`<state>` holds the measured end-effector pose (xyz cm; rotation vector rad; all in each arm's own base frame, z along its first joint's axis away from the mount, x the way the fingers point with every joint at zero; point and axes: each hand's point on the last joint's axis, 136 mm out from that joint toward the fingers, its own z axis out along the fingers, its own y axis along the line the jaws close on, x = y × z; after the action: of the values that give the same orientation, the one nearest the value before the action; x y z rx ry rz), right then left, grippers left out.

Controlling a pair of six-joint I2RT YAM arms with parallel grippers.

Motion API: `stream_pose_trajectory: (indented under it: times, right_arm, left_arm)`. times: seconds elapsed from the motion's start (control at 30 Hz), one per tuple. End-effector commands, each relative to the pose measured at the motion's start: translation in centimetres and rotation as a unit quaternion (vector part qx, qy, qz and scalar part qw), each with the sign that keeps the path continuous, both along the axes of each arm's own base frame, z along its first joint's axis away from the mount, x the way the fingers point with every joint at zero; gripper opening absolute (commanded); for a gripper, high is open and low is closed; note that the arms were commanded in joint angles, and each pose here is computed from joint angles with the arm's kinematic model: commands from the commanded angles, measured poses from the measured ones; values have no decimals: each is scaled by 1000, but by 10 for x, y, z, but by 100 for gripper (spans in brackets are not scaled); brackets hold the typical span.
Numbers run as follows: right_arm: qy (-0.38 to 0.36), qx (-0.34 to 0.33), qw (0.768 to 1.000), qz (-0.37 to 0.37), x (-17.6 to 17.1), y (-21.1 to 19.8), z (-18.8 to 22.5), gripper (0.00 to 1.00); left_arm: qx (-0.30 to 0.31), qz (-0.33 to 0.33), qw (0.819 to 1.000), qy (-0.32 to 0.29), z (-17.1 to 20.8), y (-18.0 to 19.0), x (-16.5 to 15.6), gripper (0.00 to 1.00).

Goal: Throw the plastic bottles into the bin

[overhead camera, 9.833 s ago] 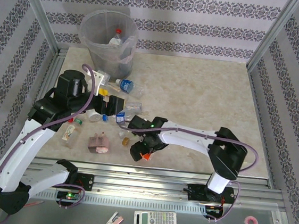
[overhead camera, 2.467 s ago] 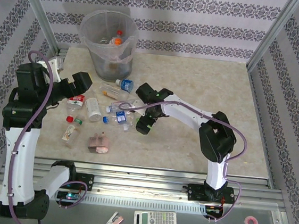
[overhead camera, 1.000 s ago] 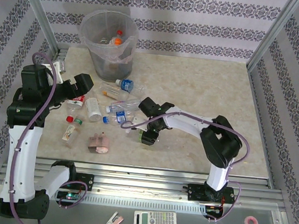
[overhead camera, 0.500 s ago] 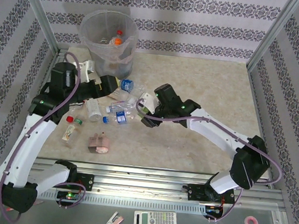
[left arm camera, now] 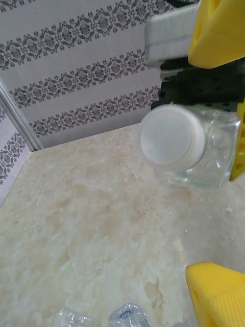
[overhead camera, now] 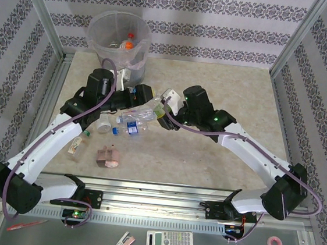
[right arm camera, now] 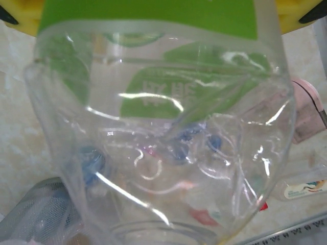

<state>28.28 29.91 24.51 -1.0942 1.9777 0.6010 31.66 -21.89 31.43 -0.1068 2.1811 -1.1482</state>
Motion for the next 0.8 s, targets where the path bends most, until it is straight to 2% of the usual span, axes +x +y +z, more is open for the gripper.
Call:
stream_pose_trajectory:
  times: [0.0, 0.23, 0.47, 0.77]
  right_arm:
    - [5, 35, 999, 12, -8, 1, 12, 49]
    - [24, 49, 998, 18, -15, 3, 11, 47]
    - [29, 46, 998, 14, -14, 3, 7, 48]
    - [38, 41, 998, -3, -4, 2, 3, 47]
  left_arm:
    - [-26, 11, 999, -16, 7, -9, 12, 94]
    - [-43, 1, 999, -17, 13, -22, 24, 86]
    - [-67, -20, 997, -16, 12, -38, 29, 64]
    - [-64, -32, 997, 3, 2, -43, 26, 49]
